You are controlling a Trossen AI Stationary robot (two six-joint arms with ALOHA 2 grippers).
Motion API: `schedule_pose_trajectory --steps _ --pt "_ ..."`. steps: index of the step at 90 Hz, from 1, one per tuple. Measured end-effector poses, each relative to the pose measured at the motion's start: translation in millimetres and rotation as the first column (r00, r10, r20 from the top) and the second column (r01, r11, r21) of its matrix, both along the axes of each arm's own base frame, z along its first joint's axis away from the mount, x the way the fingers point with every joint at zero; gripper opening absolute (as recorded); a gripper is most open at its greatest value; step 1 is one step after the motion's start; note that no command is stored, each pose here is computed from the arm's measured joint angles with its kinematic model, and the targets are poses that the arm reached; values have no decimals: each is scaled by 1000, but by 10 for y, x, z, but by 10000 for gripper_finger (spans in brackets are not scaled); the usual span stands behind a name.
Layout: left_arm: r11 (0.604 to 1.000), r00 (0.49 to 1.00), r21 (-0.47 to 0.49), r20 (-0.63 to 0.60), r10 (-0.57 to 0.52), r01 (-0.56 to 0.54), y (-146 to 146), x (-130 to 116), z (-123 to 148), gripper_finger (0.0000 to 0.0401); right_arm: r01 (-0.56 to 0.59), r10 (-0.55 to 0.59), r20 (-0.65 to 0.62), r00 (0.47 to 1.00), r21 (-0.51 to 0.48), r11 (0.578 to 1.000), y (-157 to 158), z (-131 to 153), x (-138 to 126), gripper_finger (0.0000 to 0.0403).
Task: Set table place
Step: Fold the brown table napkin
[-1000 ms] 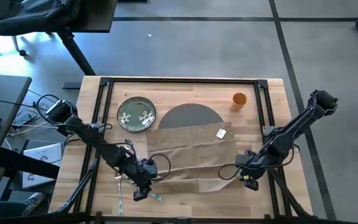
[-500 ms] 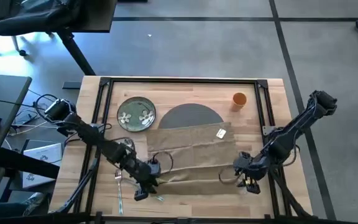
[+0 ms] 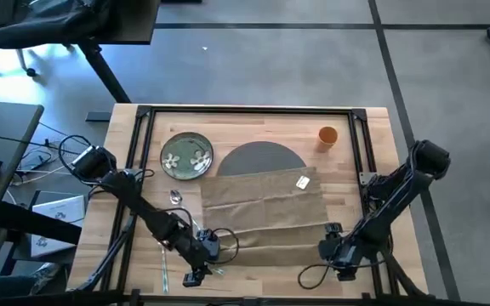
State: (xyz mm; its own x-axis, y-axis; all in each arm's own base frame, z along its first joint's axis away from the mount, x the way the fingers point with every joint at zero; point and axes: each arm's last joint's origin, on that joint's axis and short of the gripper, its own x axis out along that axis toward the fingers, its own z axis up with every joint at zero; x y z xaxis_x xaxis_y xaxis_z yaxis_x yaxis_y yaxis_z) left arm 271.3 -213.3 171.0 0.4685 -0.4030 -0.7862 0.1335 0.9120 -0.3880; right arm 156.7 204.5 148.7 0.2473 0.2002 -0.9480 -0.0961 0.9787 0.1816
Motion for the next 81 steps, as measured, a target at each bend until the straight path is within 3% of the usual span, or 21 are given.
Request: schedule_pose_trajectory --steps 25,43,81 --pt "990 998 138 -69 0 9 27 55 -368 149 44 -46 -20 999 -84 996 -11 -137 7 232" --pt "989 994 149 -108 35 -18 40 87 -484 145 59 -63 -32 998 -105 993 4 -201 20 230" --pt "992 993 126 -115 29 -14 43 92 -485 54 58 -62 -32 998 -104 993 -9 -184 11 162"
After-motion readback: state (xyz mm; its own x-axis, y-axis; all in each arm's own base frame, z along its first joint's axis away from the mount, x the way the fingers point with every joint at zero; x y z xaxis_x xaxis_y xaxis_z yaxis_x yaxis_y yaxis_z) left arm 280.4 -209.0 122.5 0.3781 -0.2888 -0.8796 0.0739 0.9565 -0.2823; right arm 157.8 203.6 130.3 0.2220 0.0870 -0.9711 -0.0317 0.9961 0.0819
